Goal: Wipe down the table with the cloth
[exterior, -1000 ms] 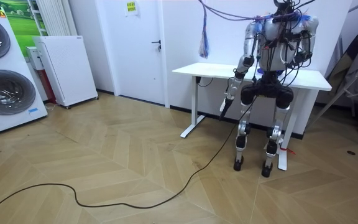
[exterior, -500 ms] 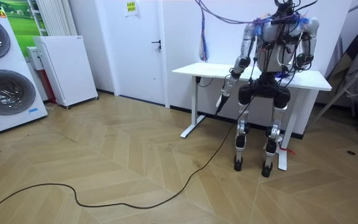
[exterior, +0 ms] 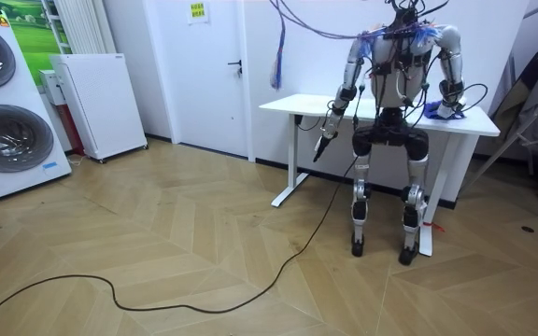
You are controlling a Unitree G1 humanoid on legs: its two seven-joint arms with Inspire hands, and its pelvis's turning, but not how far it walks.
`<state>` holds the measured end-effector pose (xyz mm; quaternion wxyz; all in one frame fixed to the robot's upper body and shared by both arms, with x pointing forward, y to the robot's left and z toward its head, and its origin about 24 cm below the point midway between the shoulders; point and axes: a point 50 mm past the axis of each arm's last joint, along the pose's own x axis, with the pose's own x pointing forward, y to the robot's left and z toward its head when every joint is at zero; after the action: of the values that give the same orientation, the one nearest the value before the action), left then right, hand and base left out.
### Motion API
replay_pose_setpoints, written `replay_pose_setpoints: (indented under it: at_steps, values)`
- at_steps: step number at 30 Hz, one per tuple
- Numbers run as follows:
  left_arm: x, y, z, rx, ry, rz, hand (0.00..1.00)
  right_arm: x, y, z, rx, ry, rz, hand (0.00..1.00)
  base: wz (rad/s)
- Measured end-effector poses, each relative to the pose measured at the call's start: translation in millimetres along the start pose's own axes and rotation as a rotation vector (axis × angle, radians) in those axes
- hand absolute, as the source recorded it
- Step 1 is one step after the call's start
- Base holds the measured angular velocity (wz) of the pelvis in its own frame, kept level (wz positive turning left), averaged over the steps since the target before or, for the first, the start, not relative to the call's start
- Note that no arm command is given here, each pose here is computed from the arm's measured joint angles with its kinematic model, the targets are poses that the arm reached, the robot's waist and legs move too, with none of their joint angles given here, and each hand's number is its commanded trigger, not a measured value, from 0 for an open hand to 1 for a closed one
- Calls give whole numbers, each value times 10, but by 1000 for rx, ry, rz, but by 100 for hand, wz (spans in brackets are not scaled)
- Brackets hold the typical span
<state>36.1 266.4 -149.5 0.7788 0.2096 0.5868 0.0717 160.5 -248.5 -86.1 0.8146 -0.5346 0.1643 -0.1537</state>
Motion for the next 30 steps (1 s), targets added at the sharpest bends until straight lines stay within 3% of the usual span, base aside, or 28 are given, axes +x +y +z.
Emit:
replay_pose_setpoints:
  at_steps: [1, 2, 3, 4, 10, 21, 30]
  values:
    - [-1, -14, -1, -10, 1, -6, 0, 22, 13, 66, 17, -11, 8, 65, -9]
    - [-3, -48, -14, -6, 8, -16, 0, 49, 21, 130, 13, -37, 17, 53, -10]
    - [-5, -71, -21, -7, 12, -23, 0, 71, 15, 176, 9, -58, 18, 10, -10]
    - [-8, -101, -27, -11, 15, -32, 0, 110, 7, 276, 6, -97, 22, 0, -5]
    - [-33, -349, 15, -62, 15, -93, 0, 294, -65, 487, -60, -174, 53, 0, 14]
    - [-114, -407, -281, -118, 97, -162, 0, 361, -144, 705, -178, -296, 59, 0, -7]
    - [-20, -318, 95, -119, 1, -120, 0, 296, -54, 814, -167, -297, 77, 0, 2]
